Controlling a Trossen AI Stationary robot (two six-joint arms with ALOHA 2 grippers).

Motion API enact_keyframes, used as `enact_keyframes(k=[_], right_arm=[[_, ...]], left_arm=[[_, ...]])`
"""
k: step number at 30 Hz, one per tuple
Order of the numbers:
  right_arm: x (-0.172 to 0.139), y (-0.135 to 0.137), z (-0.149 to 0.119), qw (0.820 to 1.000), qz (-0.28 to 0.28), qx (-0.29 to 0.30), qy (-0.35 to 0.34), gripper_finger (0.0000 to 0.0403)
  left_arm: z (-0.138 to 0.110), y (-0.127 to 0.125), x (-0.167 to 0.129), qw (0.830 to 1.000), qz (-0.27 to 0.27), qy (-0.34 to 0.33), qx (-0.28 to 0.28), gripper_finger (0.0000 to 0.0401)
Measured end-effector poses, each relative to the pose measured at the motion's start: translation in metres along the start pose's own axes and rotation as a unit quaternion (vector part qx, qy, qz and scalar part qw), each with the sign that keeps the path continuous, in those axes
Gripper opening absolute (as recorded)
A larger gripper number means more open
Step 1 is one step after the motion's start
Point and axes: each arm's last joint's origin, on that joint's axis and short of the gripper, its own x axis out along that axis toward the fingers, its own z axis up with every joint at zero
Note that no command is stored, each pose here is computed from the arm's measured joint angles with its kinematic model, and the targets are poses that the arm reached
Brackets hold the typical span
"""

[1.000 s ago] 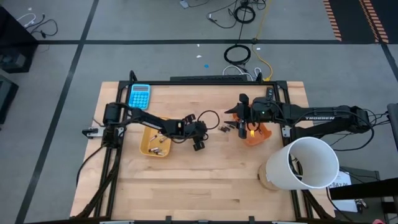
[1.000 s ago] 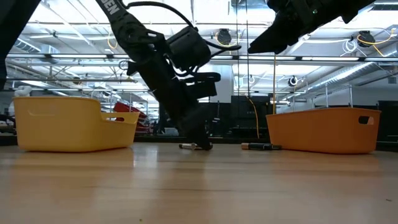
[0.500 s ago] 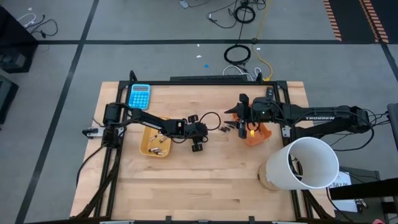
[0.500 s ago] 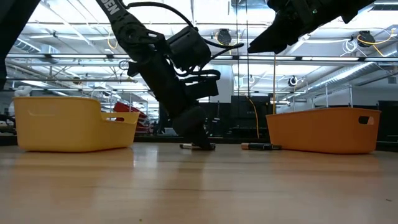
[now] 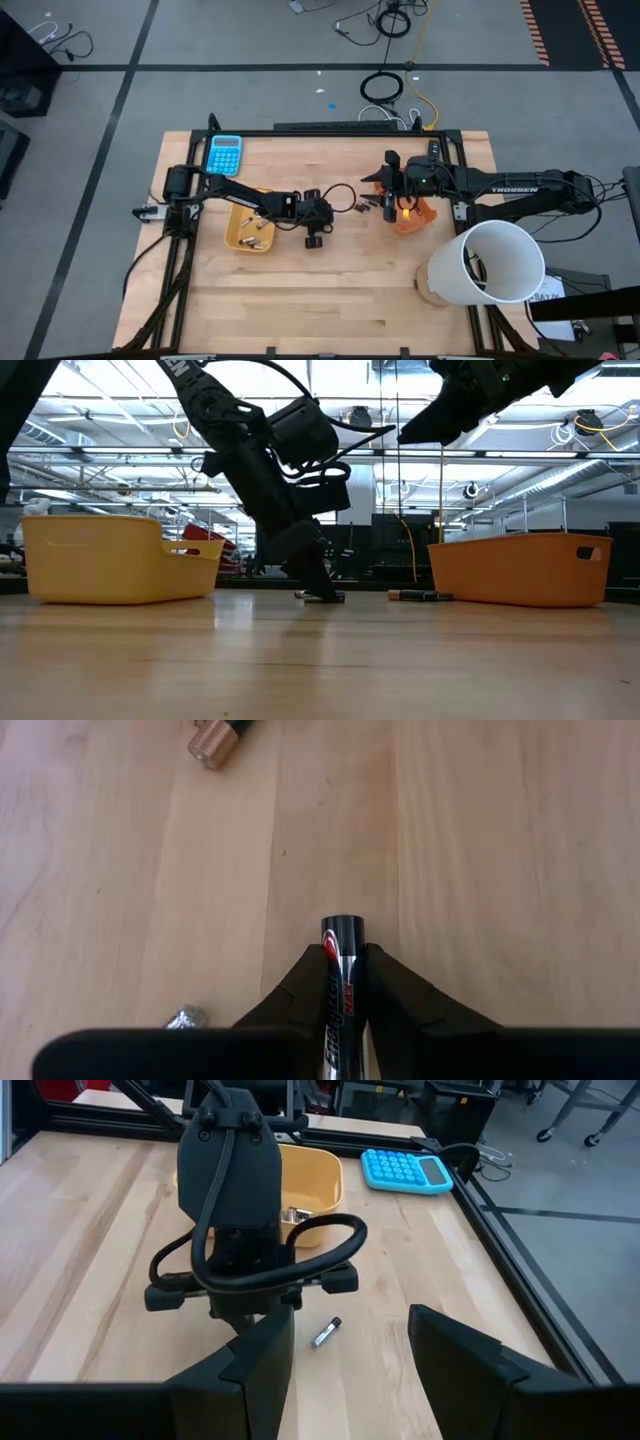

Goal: Sort batteries
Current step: Put the silver battery into the yellow bin

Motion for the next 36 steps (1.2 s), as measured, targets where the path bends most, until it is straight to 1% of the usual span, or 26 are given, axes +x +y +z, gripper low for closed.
enact_keyframes(k=[10,12,14,16,18,21,23,26,29,31,32,34,36], right_arm=[[0.0,0.0,0.0,1.0,0.0,0.0,0.0,0.0189],[0.0,0.0,0.0,1.0,0.0,0.0,0.0,0.0189],[0.0,0.0,0.0,1.0,0.0,0.0,0.001,0.0189],[0.0,0.0,0.0,1.0,0.0,0.0,0.001,0.0189],[0.0,0.0,0.0,1.0,0.0,0.0,0.001,0.0189],[0.0,0.0,0.0,1.0,0.0,0.0,0.002,0.0189],[0.0,0.0,-0.001,1.0,0.001,0.0,0.003,0.0189],[0.0,0.0,-0.001,1.0,0.001,0.0,0.003,0.0189],[0.0,0.0,0.0,1.0,0.0,-0.002,0.0,0.0189],[0.0,0.0,0.0,1.0,0.0,-0.002,-0.001,0.0189],[0.0,0.0,0.001,1.0,0.0,-0.002,-0.003,0.0189],[0.0,0.0,0.001,1.0,0.0,-0.002,-0.004,0.0189],[0.0,0.0,0.001,1.0,-0.001,0.0,-0.008,0.0189]], left_arm=[[0.0,-0.002,0.0,1.0,0.007,0.0,0.003,0.0053],[0.003,-0.003,-0.008,1.0,0.012,-0.006,0.001,0.0053],[0.005,-0.004,-0.02,1.0,0.016,-0.003,0.003,0.0053],[0.009,-0.003,-0.039,1.0,0.026,-0.002,0.004,0.0053],[0.024,0.001,-0.066,0.998,0.042,-0.046,-0.002,0.0053],[0.029,0.005,-0.103,0.996,0.067,-0.065,-0.014,0.0053],[0.023,0.005,-0.122,0.996,0.062,-0.046,-0.036,0.0053],[0.009,0.006,-0.151,0.995,0.047,0.004,-0.093,0.0053],[-0.016,0.006,-0.164,0.981,0.062,0.115,-0.146,0.0053],[-0.028,0.004,-0.169,0.969,0.083,0.162,-0.166,0.0054],[-0.031,0.004,-0.171,0.964,0.101,0.175,-0.173,0.0062],[-0.038,0.003,-0.17,0.955,0.142,0.19,-0.177,0.0095],[-0.038,0.003,-0.169,0.955,0.164,0.181,-0.171,0.0139]])
